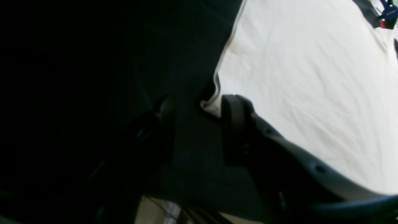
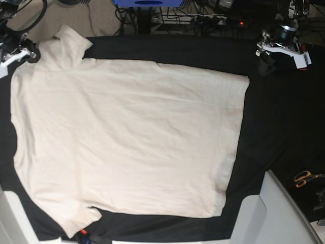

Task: Fold the T-shirt properly
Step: 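Move right gripper to the shoulder corner, left gripper to the hem corner, then close both grippers on the shirt edge at shoulder and hem corners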

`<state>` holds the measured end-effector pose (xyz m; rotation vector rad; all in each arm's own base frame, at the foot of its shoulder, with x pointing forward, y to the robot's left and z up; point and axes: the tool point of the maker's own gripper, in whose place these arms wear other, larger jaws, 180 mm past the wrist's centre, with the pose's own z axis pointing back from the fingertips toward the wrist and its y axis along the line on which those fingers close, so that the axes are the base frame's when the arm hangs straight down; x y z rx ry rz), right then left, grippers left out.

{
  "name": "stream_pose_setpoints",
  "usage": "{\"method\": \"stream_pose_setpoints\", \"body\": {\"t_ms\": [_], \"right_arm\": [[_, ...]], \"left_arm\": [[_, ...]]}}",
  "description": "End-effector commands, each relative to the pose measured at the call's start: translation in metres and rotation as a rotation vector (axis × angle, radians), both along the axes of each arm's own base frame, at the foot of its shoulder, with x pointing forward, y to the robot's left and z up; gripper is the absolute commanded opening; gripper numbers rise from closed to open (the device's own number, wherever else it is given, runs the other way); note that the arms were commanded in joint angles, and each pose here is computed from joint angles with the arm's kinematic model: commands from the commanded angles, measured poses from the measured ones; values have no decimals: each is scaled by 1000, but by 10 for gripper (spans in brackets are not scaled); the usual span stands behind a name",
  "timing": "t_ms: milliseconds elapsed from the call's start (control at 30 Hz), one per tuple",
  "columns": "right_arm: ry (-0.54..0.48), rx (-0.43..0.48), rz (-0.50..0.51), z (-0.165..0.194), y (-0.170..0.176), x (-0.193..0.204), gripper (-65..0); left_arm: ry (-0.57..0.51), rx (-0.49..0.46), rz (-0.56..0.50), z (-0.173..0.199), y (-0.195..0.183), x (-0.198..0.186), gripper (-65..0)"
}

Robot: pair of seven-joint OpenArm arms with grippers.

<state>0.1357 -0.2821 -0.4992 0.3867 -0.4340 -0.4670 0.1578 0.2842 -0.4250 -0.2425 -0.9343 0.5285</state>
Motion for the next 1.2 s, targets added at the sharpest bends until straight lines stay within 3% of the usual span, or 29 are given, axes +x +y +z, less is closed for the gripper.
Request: {"method": "stream_pose_setpoints", "body": {"t_ms": [0, 367, 567, 833, 1167], "right_arm": [[20, -12, 13, 0, -4, -4, -642], [23, -12, 17, 1, -4, -4, -642], [24, -13, 19, 1, -4, -4, -642], [20, -13, 18, 1, -4, -3, -642], [22, -13, 18, 1, -4, -4, -642]], "left_arm": [[-16, -4, 12, 0, 2, 3, -403], [-41, -114, -6, -33, -12, 20, -403], [-35, -135, 9, -43, -15, 29, -403], [-41, -171, -64, -48, -45, 50, -405], [-20, -174, -37, -57, -39, 46, -405]]}}
